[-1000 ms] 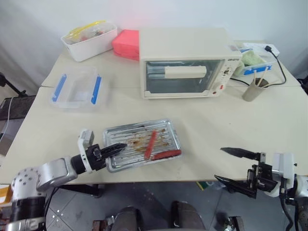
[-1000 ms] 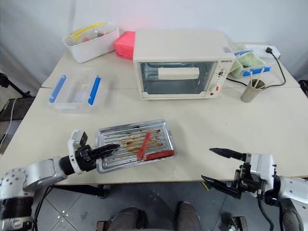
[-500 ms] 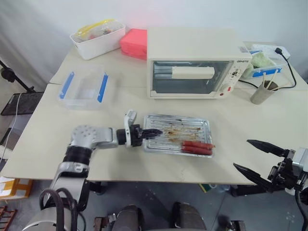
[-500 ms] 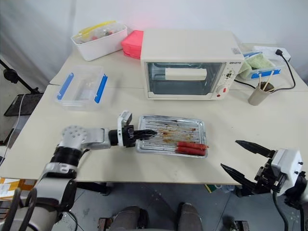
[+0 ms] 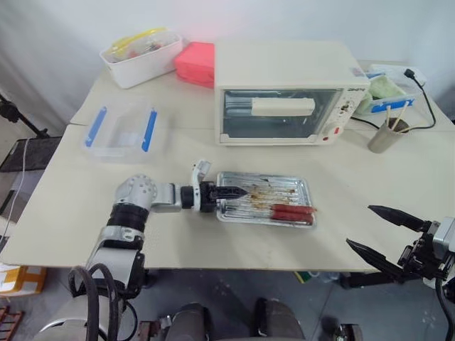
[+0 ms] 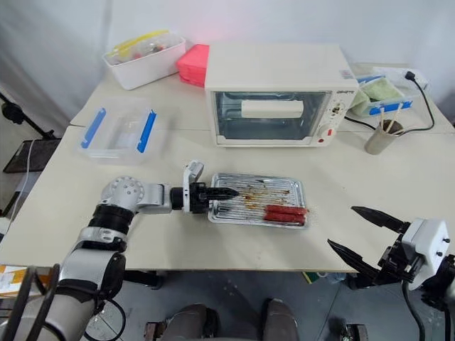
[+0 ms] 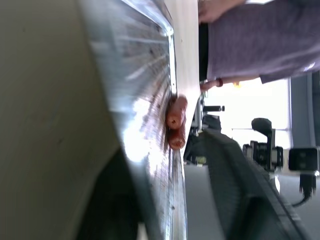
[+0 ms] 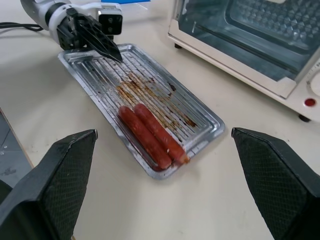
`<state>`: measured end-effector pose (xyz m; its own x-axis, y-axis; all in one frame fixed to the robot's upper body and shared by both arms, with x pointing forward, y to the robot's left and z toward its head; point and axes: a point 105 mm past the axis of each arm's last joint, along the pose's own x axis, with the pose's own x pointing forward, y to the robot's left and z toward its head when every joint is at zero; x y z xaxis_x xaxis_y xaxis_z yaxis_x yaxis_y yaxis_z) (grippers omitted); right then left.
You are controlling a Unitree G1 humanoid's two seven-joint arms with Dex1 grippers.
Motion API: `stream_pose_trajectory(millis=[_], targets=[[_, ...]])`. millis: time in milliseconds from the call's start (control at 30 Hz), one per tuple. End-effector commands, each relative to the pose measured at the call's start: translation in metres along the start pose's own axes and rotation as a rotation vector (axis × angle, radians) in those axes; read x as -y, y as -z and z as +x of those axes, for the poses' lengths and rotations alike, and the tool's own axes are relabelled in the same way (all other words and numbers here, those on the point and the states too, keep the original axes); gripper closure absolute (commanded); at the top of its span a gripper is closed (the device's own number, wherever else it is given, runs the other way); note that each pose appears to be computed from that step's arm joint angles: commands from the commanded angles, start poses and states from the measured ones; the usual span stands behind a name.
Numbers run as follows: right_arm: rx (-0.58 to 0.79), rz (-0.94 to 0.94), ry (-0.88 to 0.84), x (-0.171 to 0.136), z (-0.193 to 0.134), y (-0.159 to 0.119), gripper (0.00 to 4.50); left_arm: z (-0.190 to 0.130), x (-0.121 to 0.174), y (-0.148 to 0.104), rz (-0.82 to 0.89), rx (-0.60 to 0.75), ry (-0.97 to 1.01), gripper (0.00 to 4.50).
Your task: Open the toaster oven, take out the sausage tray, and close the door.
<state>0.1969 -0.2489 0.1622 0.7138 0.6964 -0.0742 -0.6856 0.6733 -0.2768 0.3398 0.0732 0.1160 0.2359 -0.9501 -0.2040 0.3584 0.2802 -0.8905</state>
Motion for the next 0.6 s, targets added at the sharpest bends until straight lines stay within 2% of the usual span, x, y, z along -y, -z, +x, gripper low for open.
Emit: stream_pose_trajectory(millis=[33, 100, 167, 233, 367, 400, 433, 500, 600], targets=[[0.009, -0.014, 0.0, 0.003, -0.004, 0.001, 0.0, -0.047, 0.001, -0.003, 0.242, 0.037, -0.055, 1.2], [0.008, -0.015, -0.013, 0.004, -0.005, 0.003, 0.0, -0.067, -0.004, 0.005, 0.439, 0.0, -0.115, 0.58], [0.011, -0.019, -0.023, 0.008, -0.005, 0.003, 0.0, -0.096, -0.011, 0.02, 0.657, -0.1, -0.18, 0.04], [0.017, -0.022, -0.031, 0.012, -0.004, 0.003, 0.0, -0.12, -0.013, 0.032, 0.81, -0.16, -0.186, 0.04], [0.023, -0.025, -0.088, 0.017, 0.002, 0.004, 0.0, -0.153, -0.008, 0.012, 0.989, 0.059, -0.255, 0.04], [0.024, -0.024, -0.102, 0.018, 0.003, 0.005, 0.0, -0.156, -0.004, 0.008, 1.102, 0.095, -0.264, 0.04], [0.024, -0.018, -0.121, 0.018, 0.005, 0.005, 0.0, -0.159, -0.002, 0.008, 1.202, 0.101, -0.273, 0.04], [0.02, -0.011, -0.194, 0.015, 0.008, 0.005, 0.0, -0.166, -0.005, 0.026, 1.337, -0.032, -0.264, 0.04], [0.007, -0.022, -0.287, 0.014, 0.016, 0.002, 0.0, -0.172, 0.0, 0.027, 1.379, 0.004, -0.278, 0.04]])
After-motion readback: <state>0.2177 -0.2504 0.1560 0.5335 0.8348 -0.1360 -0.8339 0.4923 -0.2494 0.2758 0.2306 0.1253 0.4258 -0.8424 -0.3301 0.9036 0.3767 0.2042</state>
